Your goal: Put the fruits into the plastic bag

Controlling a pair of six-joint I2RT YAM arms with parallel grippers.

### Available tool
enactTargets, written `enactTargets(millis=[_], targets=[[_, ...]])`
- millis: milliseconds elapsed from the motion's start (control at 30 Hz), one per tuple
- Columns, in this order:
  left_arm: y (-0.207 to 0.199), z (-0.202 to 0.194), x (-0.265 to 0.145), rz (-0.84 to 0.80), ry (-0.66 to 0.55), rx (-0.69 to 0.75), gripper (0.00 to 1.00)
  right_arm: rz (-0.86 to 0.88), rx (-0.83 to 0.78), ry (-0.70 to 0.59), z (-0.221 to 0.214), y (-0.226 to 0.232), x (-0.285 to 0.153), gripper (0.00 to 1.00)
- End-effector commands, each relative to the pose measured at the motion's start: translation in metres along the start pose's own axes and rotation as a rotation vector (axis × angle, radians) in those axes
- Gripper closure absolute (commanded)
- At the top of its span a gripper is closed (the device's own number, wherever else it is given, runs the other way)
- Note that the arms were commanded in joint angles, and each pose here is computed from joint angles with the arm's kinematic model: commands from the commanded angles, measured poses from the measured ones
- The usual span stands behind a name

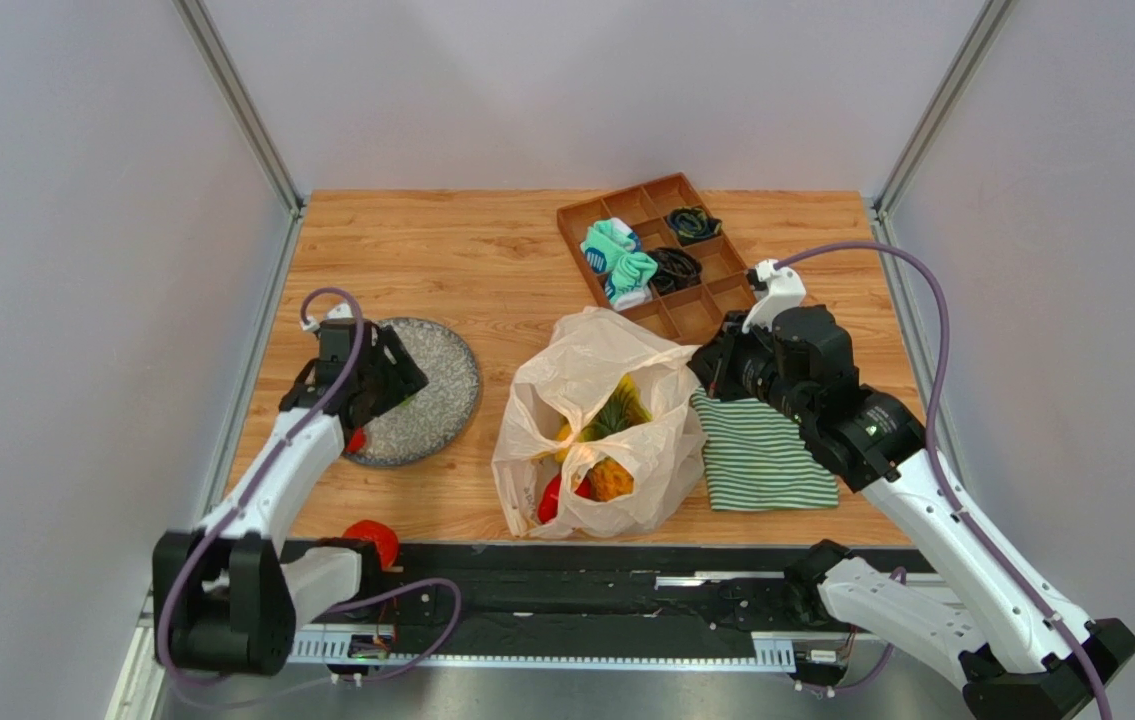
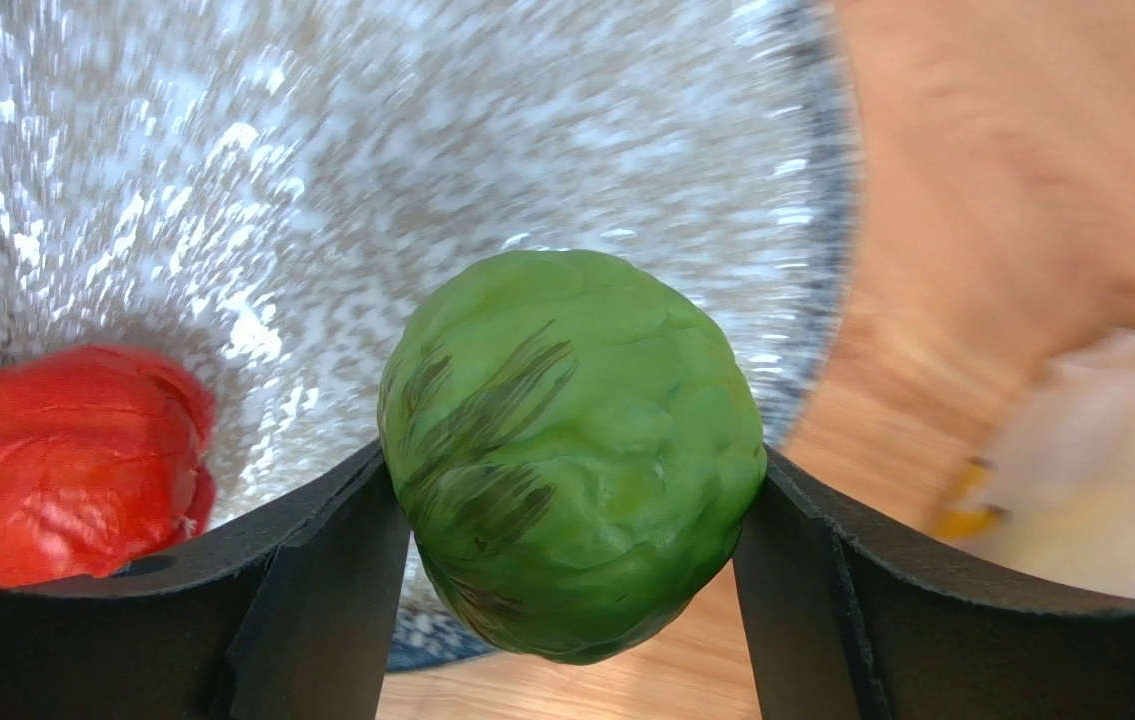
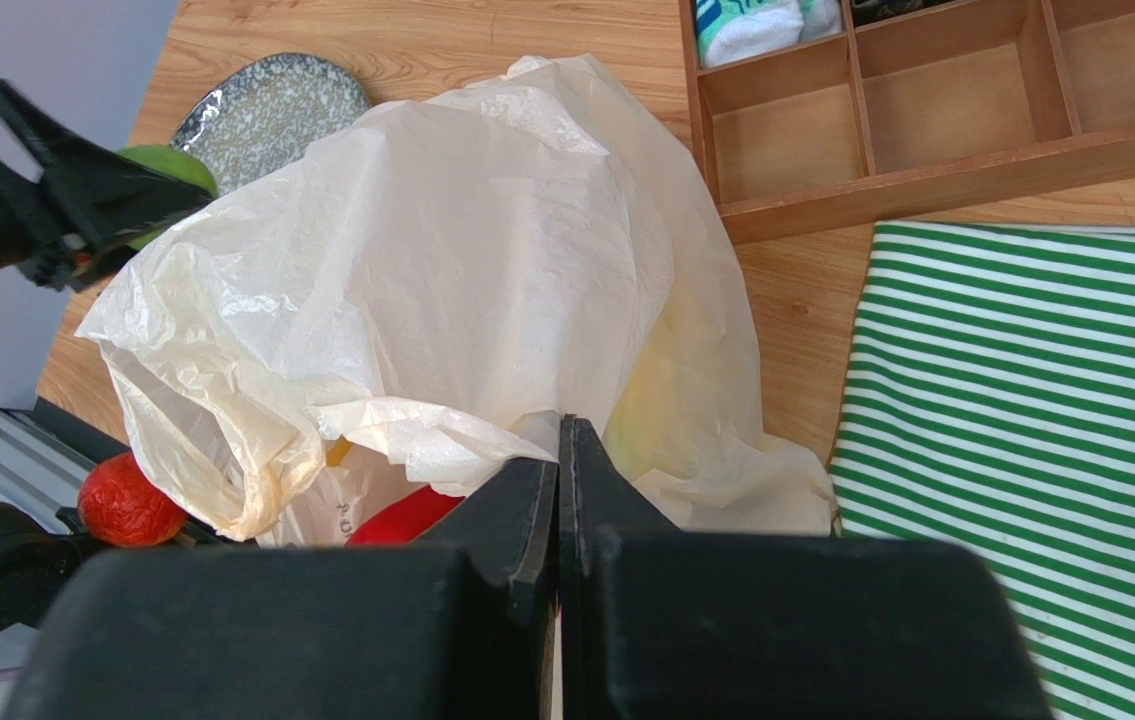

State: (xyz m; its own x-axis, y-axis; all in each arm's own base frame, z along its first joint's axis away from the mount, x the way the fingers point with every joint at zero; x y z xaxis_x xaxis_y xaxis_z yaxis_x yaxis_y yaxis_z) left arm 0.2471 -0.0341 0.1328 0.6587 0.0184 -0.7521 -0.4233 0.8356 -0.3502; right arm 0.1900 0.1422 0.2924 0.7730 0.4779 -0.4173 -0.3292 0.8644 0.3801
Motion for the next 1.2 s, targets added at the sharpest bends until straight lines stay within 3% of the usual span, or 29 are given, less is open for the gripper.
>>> enactTargets(millis=[0,133,233,267,433,633,900,1000,1167], targets=[[-0.044,0.019,-0.066,-0.324,-0.182,0.081,0.59,0.027,0.003,-0.064,0.013,0.005,-0.001,1.00],[-0.087,0.025,-0.138,-0.615,-0.338,0.226,0.59,0.028,0.002,-0.060,0.014,0.006,0.001,1.00],[-0.118,0.013,-0.185,-0.878,-0.364,0.348,0.59,0.028,0.003,-0.060,0.014,0.006,0.001,1.00],[-0.130,-0.001,-0.196,-0.985,-0.306,0.390,0.59,0.028,0.006,-0.060,0.014,0.006,0.001,1.00],[-0.173,-0.037,-0.224,-1.187,-0.170,0.460,0.60,0.036,0.017,-0.073,0.016,0.008,0.000,1.00],[-0.226,-0.089,-0.211,-1.212,-0.074,0.640,0.60,0.033,0.020,-0.071,0.016,0.007,-0.002,1.00],[-0.256,-0.112,-0.195,-1.258,0.015,0.643,0.60,0.033,0.007,-0.069,0.016,0.007,-0.006,1.00],[-0.259,-0.120,-0.183,-1.219,0.053,0.643,0.60,0.034,0.008,-0.067,0.015,0.007,-0.004,1.00],[-0.250,-0.119,-0.156,-1.025,0.006,0.665,0.54,0.032,0.008,-0.066,0.015,0.007,-0.002,1.00]])
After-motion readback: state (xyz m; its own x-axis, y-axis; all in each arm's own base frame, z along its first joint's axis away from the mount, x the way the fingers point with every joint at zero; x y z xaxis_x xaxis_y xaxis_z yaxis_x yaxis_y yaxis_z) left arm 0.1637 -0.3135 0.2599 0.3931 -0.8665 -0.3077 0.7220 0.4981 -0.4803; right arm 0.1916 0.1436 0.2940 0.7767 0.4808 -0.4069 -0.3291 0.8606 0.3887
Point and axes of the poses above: each gripper's point midway between its finger pads, its own x axis out along the fingers, its own y axis along the line the jaws close on, z = x × y, the point moved 7 cm from there along -x, back along the fingers, and after that the axes turned 1 degree about -x, right-handed, at the moved point
